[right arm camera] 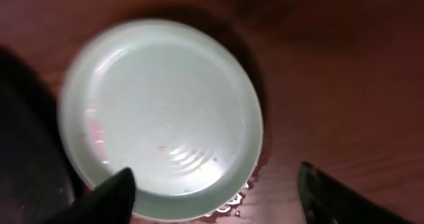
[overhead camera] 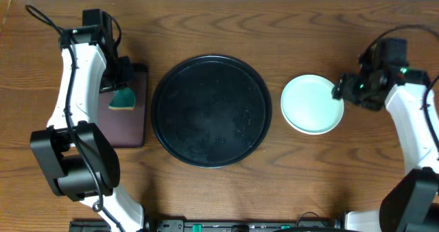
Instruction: Clean dirty plates on tray and stack at the side
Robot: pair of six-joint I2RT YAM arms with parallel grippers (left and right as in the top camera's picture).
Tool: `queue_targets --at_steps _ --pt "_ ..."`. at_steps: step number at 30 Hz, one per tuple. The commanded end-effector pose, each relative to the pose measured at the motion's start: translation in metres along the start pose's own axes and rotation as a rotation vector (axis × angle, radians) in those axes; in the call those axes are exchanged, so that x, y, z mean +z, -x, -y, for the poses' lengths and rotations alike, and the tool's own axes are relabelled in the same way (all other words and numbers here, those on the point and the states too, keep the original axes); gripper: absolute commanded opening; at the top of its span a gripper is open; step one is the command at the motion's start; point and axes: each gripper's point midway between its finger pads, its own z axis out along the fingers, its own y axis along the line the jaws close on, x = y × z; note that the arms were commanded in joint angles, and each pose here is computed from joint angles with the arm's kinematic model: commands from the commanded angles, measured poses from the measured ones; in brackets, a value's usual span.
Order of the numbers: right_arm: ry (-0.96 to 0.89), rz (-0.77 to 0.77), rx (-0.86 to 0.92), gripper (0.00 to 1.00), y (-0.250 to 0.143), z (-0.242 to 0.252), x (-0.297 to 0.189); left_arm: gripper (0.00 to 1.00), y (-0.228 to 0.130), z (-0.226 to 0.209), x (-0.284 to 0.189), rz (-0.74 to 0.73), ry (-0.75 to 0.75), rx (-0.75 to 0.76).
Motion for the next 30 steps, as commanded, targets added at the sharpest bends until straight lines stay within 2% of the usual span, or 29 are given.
queue_targets --at_steps 1,5,9,11,14,15,18,22,27,29,30 --pt "0.047 0.081 -0.094 0.81 0.02 -0.027 -0.034 0.07 -0.009 -0.02 0.014 -0.016 0.045 -0.02" --pt "0.068 0.11 -0.137 0.87 0.025 -0.045 -0.044 0.08 -0.015 -0.022 0.035 -0.023 0.033 -0.032" --pt "0.08 0.101 -0.168 0.99 0.02 -0.057 -0.044 0.07 -0.02 -0.021 0.048 -0.023 0.033 -0.033" --pt "0.083 0.096 -0.179 0.99 0.017 -0.061 -0.044 0.16 -0.021 -0.021 0.052 -0.023 0.033 -0.033" --pt "0.085 0.086 -0.187 0.99 0.014 -0.064 -0.043 0.4 -0.023 -0.021 0.054 -0.026 0.033 -0.033" --pt "0.085 0.083 -0.187 0.99 0.013 -0.064 -0.043 0.44 -0.023 -0.021 0.054 -0.026 0.033 -0.033" --pt "0.085 0.081 -0.186 0.99 0.012 -0.063 -0.045 0.46 -0.024 -0.019 0.051 -0.031 0.02 -0.033" --pt "0.092 0.111 -0.182 0.99 0.013 -0.065 -0.056 0.5 -0.019 -0.004 0.022 0.001 -0.084 -0.036" --pt "0.093 0.213 -0.188 0.99 0.017 -0.064 -0.091 0.55 -0.006 0.014 -0.042 0.165 -0.23 -0.033" --pt "0.063 0.285 -0.18 0.99 0.019 -0.056 -0.115 0.55 -0.006 0.013 -0.067 0.234 -0.248 -0.04" --pt "0.062 0.3 -0.179 0.99 0.019 -0.056 -0.12 0.59 -0.007 0.013 -0.072 0.245 -0.25 -0.039"
